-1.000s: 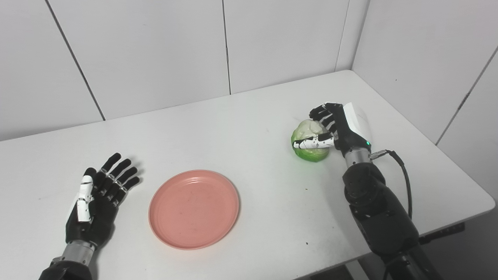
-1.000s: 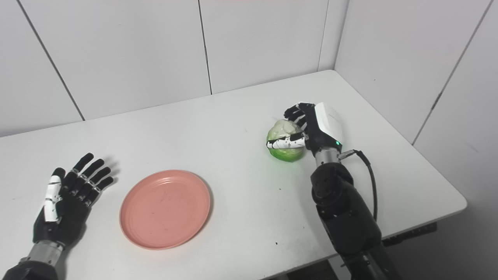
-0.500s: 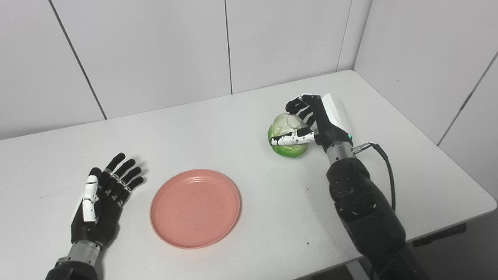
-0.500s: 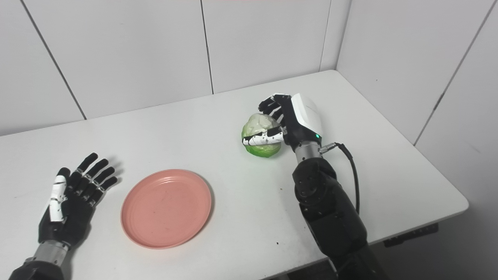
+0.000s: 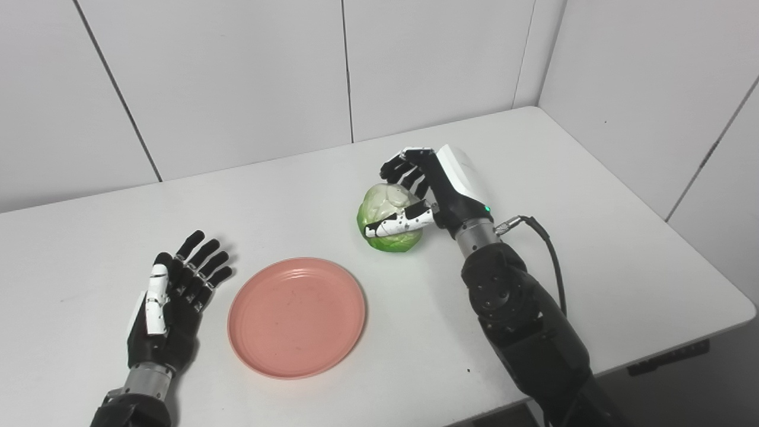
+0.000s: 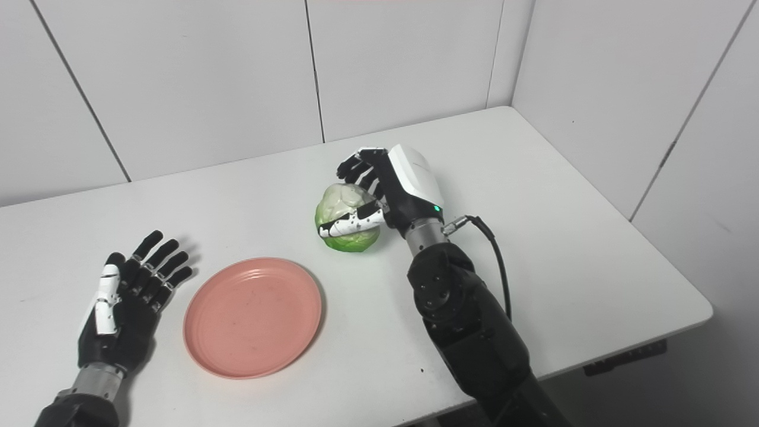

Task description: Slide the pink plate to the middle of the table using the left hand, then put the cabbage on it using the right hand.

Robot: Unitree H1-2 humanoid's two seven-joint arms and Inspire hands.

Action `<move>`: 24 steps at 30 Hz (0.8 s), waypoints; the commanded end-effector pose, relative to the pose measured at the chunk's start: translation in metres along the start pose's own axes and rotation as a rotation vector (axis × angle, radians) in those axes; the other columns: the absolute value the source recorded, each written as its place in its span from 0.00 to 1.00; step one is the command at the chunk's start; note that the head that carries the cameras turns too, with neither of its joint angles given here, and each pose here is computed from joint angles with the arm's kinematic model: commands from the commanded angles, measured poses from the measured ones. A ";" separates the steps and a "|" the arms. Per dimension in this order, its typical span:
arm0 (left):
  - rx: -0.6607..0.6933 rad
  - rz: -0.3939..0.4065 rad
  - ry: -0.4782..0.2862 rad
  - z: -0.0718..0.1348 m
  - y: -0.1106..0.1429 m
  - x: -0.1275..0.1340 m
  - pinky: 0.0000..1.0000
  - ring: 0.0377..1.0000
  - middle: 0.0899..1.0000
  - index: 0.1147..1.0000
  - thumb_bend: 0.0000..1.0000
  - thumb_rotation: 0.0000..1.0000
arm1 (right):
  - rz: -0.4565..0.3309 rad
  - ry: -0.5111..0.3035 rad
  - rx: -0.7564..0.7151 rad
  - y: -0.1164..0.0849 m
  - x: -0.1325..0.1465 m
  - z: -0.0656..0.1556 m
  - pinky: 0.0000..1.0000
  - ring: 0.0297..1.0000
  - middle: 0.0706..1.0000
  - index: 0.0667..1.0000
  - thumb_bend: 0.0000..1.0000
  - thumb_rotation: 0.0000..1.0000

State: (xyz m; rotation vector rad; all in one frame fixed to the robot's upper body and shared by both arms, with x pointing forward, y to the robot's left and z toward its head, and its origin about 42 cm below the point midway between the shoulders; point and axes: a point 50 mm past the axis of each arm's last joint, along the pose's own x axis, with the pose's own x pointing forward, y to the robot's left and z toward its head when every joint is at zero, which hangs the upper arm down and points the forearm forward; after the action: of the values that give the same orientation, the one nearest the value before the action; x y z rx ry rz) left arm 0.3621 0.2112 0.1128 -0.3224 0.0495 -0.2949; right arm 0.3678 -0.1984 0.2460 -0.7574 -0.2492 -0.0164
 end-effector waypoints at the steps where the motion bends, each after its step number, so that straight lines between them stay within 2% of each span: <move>1: -0.016 0.044 0.124 -0.024 -0.001 -0.010 0.81 0.82 0.83 0.82 0.47 1.00 | -0.034 -0.114 0.001 -0.007 0.011 0.027 0.36 0.39 0.41 0.48 0.53 0.00; 11: -0.027 0.068 0.129 -0.023 -0.031 -0.005 0.82 0.83 0.84 0.83 0.45 1.00 | 0.073 -0.186 0.014 0.031 0.013 0.050 0.35 0.40 0.42 0.47 0.53 0.00; 15: -0.021 0.070 0.127 -0.023 -0.039 -0.003 0.84 0.84 0.85 0.83 0.43 1.00 | 0.112 -0.202 0.026 0.043 0.012 0.052 0.38 0.42 0.44 0.45 0.53 0.00; 24: 0.002 0.086 0.132 -0.023 -0.053 0.003 0.83 0.84 0.84 0.83 0.44 1.00 | 0.212 -0.217 0.033 0.069 0.007 0.057 0.35 0.39 0.43 0.46 0.53 0.00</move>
State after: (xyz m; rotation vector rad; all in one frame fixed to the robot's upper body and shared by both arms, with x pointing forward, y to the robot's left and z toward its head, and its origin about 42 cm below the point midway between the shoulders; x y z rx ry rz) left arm 0.3535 0.1602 0.1230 -0.3040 0.0916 -0.2396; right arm 0.3669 -0.1179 0.2189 -0.7623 -0.2536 0.2608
